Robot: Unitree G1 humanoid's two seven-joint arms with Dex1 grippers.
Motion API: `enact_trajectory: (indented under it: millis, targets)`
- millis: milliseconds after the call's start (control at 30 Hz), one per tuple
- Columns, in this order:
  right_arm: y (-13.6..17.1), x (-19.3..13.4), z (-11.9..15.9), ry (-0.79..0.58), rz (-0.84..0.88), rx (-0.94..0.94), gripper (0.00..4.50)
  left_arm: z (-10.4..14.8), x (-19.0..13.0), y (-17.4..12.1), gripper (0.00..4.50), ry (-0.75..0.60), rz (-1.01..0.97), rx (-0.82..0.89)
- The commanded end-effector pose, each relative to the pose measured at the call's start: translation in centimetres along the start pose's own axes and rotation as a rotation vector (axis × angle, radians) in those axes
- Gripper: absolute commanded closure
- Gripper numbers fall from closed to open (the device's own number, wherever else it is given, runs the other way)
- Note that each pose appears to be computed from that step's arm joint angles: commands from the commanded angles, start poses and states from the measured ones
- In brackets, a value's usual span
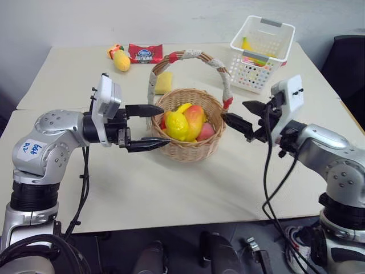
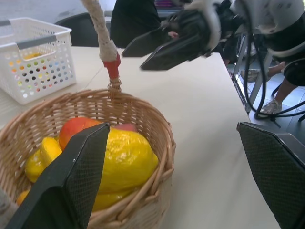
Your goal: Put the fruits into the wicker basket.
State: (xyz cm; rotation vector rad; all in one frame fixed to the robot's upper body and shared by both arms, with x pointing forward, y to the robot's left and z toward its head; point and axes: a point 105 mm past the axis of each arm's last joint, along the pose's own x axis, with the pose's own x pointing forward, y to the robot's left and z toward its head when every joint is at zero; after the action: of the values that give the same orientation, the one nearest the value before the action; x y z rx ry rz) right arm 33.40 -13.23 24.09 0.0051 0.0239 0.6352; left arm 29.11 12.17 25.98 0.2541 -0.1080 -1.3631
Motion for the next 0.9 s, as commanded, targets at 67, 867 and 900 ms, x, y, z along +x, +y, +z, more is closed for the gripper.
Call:
enact_trajectory:
  millis: [67,867,900]
  targets:
    - [-0.9,2.2,0.7,-0.08,-0.024,-0.012,0.06,1.0,0.1,0.1,0.0,-0.014,0.003,0.05]
    - [-1.7,-0.7,3.3,-0.242,-0.006,-0.161,4.25,1.6,0.9,0.6,0.0,-0.05,-0.003,0.077]
    - [-2.6,-2.2,3.8,-0.247,-0.052,-0.19,4.25,1.7,1.2,0.6,0.0,-0.056,-0.014,0.078]
